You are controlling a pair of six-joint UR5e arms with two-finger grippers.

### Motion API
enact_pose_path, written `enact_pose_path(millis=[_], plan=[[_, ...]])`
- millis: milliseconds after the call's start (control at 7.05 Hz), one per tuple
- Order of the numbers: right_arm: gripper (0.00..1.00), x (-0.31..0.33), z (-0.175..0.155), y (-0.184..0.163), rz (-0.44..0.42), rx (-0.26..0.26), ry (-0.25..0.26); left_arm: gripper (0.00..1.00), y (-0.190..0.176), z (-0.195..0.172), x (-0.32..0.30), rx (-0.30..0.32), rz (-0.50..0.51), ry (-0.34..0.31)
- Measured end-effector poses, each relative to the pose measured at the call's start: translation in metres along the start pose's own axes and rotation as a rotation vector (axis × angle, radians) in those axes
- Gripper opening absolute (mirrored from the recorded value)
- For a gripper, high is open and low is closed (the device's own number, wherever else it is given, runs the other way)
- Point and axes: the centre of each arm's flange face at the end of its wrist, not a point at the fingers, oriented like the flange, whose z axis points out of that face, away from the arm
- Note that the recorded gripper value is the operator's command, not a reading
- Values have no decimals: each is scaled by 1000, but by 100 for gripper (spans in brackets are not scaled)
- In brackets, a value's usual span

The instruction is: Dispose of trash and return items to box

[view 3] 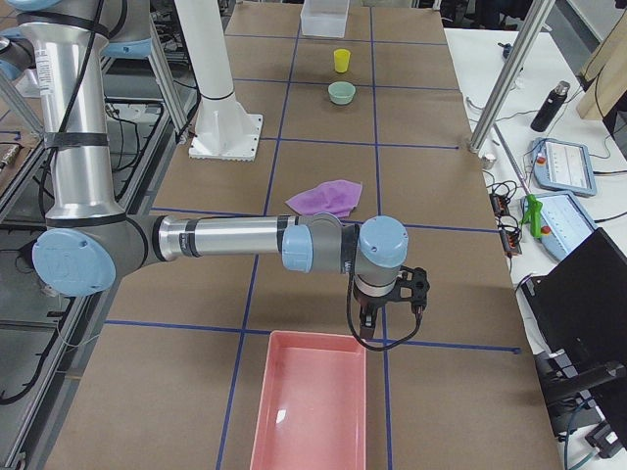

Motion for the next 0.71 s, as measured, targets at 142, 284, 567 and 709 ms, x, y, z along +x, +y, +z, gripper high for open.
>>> enact_pose_path(millis=[142, 284, 567, 709], plan=[[100, 0, 0, 0, 0, 0, -1, 98, 1, 0, 0, 2, 1, 2], [100, 0, 0, 0, 0, 0, -2, 98, 2, 0, 0, 4, 3, 4], [100, -1, 0, 0, -1, 0, -4, 98, -4, -8, 7, 20, -9, 8], [100, -1, 0, 0, -1, 0, -5, 98, -10, -17, 17, 43, -63, 16]])
